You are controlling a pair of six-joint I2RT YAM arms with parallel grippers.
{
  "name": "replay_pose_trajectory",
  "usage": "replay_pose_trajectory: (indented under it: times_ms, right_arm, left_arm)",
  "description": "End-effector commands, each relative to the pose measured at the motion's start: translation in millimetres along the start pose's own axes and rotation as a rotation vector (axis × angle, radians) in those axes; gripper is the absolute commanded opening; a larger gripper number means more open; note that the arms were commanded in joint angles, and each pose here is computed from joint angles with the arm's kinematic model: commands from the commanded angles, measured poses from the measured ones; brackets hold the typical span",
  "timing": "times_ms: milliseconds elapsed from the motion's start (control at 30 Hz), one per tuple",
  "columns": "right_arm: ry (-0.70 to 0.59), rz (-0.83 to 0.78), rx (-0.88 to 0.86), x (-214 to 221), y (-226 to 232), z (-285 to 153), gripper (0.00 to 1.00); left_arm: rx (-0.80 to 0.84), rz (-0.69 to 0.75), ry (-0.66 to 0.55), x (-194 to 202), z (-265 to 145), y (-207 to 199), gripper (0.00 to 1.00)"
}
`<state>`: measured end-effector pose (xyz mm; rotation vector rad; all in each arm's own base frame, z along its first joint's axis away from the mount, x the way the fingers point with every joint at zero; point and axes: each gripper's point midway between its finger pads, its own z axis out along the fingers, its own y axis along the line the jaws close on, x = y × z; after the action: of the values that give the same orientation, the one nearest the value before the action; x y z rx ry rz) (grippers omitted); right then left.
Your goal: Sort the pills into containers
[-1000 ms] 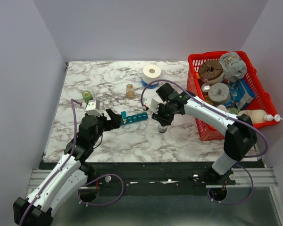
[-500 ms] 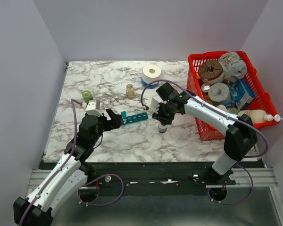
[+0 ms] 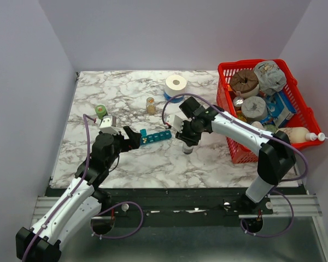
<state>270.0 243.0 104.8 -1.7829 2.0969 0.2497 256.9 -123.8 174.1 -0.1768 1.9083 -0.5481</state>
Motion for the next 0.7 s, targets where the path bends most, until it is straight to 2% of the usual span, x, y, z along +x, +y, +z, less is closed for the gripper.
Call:
replay_pose_trajectory:
  times_ms: [0, 367, 500, 667]
  right_arm:
    - [0.06, -0.001, -0.031, 12.4, 6.7, 12.9, 0.34]
    - [0.058, -0.007, -0.031, 10.4, 6.7, 12.1, 0.41]
    - [0.054, -0.017, -0.021, 5.4, 5.4, 8.3, 0.47]
    - [0.073, -0.026, -0.017, 5.4, 5.3, 8.9, 0.47]
  left_arm:
    - [-0.012, 0.015, -0.011, -2.2, -0.4, 3.4, 0.96]
    - [-0.012, 0.012, -0.009, -1.1, -0.4, 3.6, 0.96]
    - [-0.009, 0.011, -0.007, -0.8, -0.5, 3.1, 0.96]
    - [-0.009, 0.01, -0.004, 0.1, -0.9, 3.1, 0.96]
